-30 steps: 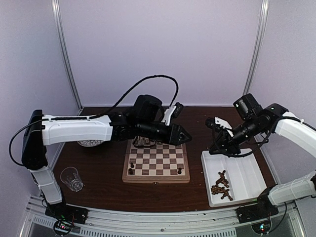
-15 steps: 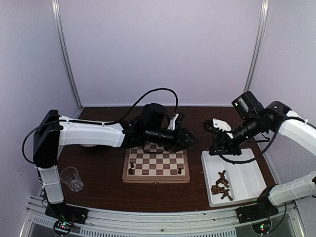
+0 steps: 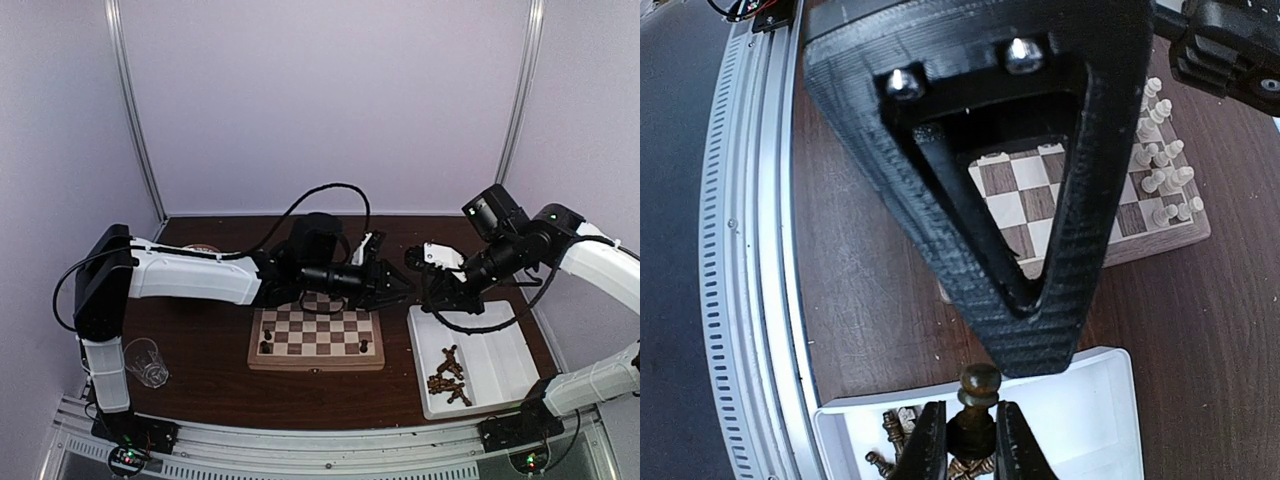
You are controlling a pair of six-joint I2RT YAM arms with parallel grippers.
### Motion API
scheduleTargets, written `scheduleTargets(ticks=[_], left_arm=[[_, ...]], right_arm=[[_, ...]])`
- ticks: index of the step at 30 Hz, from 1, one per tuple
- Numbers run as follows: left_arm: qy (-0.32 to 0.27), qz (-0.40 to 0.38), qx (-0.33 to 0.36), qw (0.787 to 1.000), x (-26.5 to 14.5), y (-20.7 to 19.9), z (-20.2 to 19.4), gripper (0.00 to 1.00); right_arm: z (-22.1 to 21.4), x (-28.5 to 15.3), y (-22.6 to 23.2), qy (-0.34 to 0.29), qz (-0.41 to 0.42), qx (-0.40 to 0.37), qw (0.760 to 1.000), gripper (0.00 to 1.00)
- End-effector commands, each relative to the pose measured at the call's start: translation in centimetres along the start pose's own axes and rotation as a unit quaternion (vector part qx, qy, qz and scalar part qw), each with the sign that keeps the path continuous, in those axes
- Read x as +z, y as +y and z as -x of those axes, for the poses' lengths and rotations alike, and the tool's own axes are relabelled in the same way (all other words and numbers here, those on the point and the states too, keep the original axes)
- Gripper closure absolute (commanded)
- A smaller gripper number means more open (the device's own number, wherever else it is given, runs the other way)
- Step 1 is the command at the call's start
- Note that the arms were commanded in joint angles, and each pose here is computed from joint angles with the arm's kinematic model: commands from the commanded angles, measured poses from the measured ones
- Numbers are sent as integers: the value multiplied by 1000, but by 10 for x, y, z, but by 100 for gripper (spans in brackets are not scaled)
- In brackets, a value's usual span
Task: Set up the chess pieces on the board
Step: Pass from the right arm to the left
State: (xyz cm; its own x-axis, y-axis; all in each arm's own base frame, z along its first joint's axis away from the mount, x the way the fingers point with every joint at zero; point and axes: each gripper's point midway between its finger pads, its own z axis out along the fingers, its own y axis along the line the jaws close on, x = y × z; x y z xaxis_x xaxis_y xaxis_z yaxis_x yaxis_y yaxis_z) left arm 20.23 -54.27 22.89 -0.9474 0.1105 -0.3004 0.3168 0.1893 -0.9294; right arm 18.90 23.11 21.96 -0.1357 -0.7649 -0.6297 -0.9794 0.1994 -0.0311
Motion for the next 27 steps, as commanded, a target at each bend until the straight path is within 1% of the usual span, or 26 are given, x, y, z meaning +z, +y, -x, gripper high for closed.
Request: scheduleTargets(ticks=[1,7,18,22,27], left_arm=[[8,-40,15,999,4,-26,-1,64],[24,-38,13,999,9,-26,-8,67],[27,-34,11,999,14,-22,-9,73],[29,-37,12,999,16,-21,-9,76],[28,-38,13,999,18,-20,-8,85]], right_arm=[[10,-3,-10,-7,-27,-9,1000,95],[13,-2,-17,-9,-40,-6,999,95],[18,-4,-11,-21,-24,-7,999,95],[17,-4,-9,-21,-20,-6,1000,95],[17,-4,-6,-23,-11,-7,1000,95]])
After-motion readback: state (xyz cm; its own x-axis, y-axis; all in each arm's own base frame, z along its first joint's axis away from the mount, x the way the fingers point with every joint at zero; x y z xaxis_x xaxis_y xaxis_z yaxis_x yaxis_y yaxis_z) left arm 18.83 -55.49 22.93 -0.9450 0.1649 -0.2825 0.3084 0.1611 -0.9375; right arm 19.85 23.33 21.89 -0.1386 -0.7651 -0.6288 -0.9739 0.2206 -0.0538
